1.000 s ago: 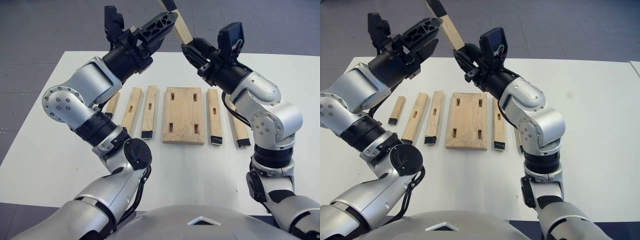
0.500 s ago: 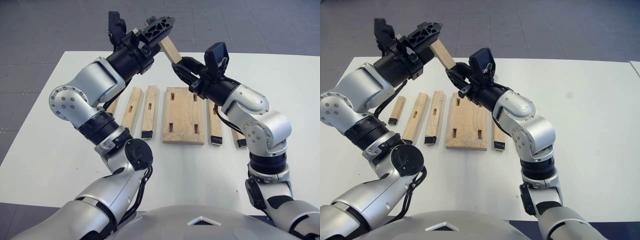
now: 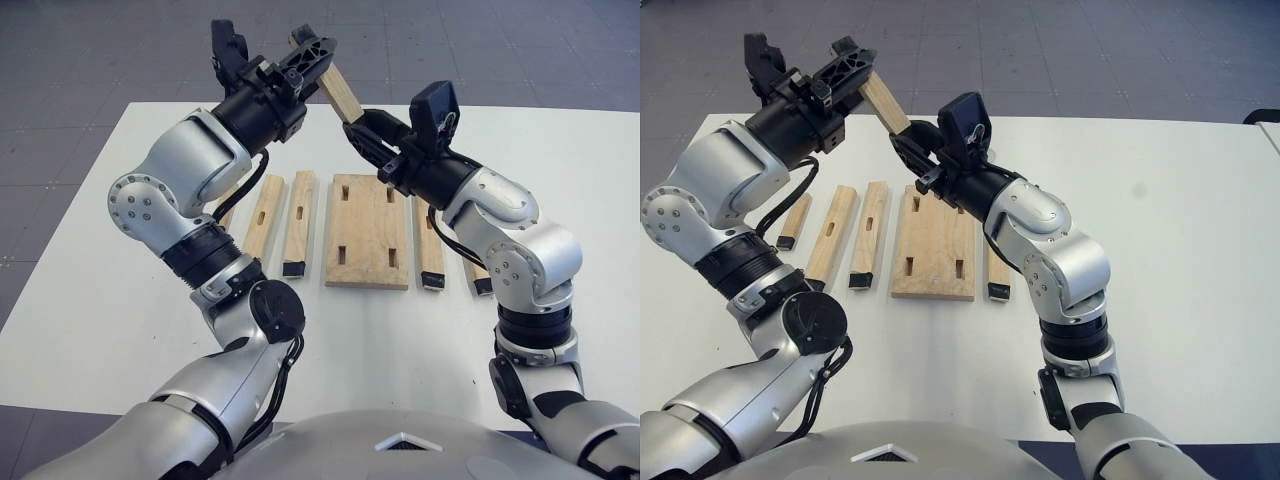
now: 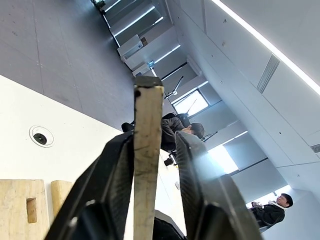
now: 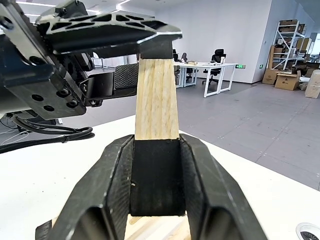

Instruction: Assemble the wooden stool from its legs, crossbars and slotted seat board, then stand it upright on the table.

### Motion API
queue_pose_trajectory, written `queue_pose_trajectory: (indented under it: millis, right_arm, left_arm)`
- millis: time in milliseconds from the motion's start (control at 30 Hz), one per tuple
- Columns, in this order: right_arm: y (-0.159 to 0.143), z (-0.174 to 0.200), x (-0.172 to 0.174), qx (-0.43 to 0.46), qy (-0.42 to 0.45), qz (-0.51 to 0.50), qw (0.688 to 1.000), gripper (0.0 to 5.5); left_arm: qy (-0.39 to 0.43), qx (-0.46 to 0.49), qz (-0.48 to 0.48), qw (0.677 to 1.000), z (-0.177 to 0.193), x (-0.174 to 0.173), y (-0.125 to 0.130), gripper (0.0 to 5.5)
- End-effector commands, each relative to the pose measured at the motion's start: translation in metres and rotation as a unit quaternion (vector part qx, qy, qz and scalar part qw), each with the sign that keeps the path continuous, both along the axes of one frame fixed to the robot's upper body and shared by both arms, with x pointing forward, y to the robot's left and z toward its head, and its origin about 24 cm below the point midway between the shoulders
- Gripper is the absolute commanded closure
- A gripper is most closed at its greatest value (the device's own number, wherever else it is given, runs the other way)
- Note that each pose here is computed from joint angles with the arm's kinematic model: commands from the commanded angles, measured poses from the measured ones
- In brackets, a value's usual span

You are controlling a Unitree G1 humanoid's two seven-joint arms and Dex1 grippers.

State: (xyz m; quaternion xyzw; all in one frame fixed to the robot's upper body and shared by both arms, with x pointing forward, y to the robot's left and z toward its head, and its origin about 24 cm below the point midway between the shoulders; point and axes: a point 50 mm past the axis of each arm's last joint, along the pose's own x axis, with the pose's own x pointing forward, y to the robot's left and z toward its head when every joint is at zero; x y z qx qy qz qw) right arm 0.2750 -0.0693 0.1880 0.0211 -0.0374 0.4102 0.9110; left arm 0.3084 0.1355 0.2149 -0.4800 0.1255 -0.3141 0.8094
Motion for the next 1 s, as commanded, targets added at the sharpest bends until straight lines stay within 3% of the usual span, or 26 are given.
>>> queue_pose_trajectory:
  millis: [33, 133, 900, 1000]
  right_arm:
    - [0.007, 0.000, -0.004, -0.004, -0.001, 0.028, 1.000, 4.24]
    - [0.008, 0.001, -0.005, -0.003, -0.002, 0.032, 0.999, 4.24]
    - [-0.017, -0.017, 0.006, -0.097, -0.036, 0.019, 0.994, 4.24]
    - [-0.015, -0.018, 0.003, -0.096, -0.032, 0.032, 0.994, 3.47]
  left_arm:
    - [-0.002, 0.003, -0.014, 1.000, 0.003, -0.001, -0.006, 4.69]
    - [0.003, 0.002, -0.014, 1.000, 0.002, -0.002, -0.006, 5.00]
    - [0.031, 0.000, -0.025, 0.999, 0.006, -0.007, -0.006, 5.00]
    - [0.051, 0.013, 0.005, 0.999, 0.000, -0.003, -0.001, 5.08]
